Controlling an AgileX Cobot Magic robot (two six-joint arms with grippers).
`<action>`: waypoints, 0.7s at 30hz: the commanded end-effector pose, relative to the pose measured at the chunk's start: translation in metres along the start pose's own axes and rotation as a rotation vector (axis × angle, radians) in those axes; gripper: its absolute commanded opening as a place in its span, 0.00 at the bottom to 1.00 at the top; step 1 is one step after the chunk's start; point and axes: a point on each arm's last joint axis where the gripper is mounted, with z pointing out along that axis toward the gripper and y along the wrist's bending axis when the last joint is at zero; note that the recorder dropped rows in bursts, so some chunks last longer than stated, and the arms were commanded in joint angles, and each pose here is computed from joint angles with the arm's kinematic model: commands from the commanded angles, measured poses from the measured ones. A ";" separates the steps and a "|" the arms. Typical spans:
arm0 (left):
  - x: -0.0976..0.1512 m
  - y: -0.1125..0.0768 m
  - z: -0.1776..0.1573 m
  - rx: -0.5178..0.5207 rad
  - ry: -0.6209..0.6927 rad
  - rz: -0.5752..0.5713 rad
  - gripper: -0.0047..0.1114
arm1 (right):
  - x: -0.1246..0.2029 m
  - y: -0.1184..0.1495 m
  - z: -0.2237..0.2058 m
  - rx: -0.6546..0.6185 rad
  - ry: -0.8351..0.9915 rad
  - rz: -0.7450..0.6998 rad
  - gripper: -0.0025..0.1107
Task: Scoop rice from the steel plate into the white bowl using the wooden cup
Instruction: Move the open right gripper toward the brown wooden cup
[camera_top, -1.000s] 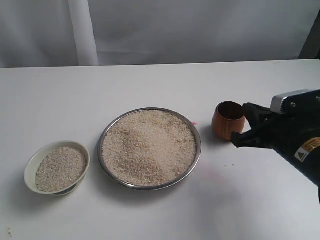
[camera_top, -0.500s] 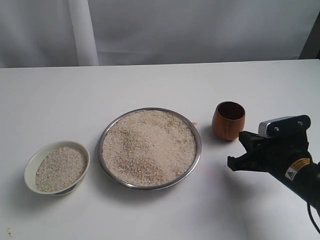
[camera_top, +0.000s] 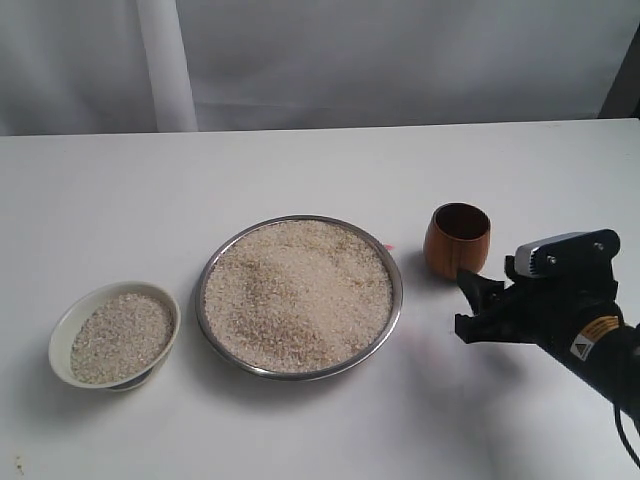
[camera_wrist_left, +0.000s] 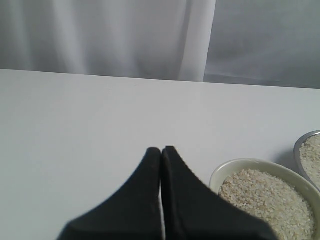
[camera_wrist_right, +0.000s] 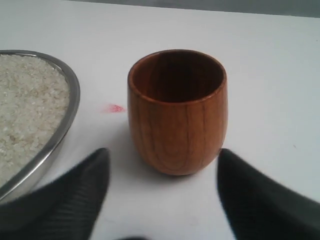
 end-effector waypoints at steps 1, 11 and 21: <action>0.000 0.000 0.000 0.006 -0.006 0.002 0.04 | 0.000 -0.004 0.000 0.031 -0.012 -0.005 0.87; 0.000 0.000 0.000 0.006 -0.006 0.002 0.04 | -0.001 -0.004 0.000 0.031 -0.017 -0.006 0.95; 0.000 0.000 0.000 0.006 -0.006 0.002 0.04 | -0.011 -0.003 0.012 0.014 -0.074 -0.022 0.95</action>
